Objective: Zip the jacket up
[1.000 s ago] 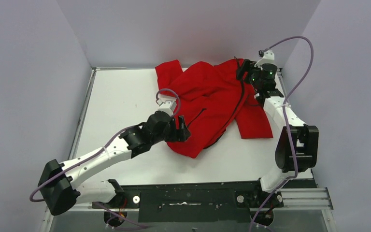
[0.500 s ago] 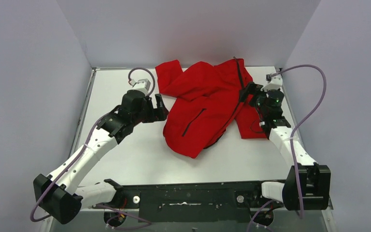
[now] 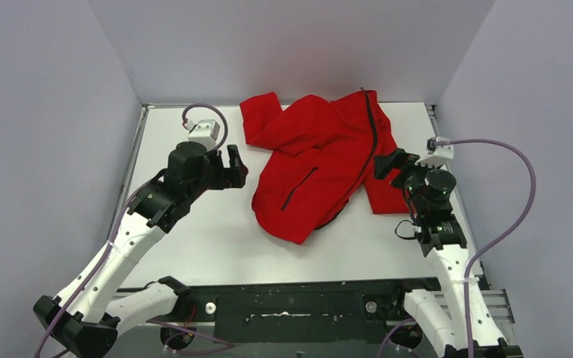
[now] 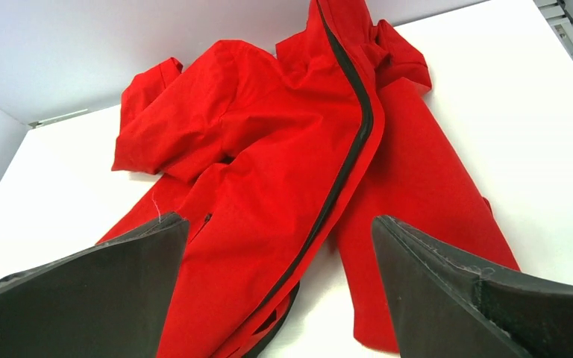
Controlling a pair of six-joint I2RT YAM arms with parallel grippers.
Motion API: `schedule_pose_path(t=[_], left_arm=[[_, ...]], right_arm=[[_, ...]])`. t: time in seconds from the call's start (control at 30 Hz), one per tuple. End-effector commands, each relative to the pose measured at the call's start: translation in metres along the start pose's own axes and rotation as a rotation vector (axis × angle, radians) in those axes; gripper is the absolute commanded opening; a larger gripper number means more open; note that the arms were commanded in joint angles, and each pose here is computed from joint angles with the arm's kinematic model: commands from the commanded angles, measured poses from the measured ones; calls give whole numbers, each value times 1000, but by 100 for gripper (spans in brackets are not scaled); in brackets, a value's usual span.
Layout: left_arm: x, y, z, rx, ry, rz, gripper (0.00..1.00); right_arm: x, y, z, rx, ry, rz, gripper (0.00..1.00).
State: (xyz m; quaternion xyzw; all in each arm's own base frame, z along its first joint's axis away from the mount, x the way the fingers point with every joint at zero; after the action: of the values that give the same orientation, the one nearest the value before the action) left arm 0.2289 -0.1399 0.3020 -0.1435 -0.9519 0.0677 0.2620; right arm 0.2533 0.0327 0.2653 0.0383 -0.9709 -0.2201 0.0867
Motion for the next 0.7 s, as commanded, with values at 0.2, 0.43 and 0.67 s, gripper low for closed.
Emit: schedule_pose_path(t=[0.2, 0.43, 0.67], left_arm=[[26, 14, 13, -37, -193, 44, 85], [36, 21, 30, -33, -290, 84, 85], [11, 56, 68, -49, -383, -114, 85]], right_arm=[[40, -5, -5, -33, 9, 124, 100], [47, -24, -3, -71, -94, 267, 100], [28, -42, 23, -59, -155, 277, 100]])
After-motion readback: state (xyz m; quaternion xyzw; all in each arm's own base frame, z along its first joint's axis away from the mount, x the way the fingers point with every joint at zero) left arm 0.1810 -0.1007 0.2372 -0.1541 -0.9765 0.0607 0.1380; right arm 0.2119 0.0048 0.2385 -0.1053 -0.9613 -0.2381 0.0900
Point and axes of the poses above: each gripper's point midway between its finger pads, its own x axis back along the fingers, its own y axis along the line the jaws close on, z = x × y, the point moved 7 cm from there along x, back along the fingers, and after that the axes turned 6 degrees about -x, right-handed, at the moved point
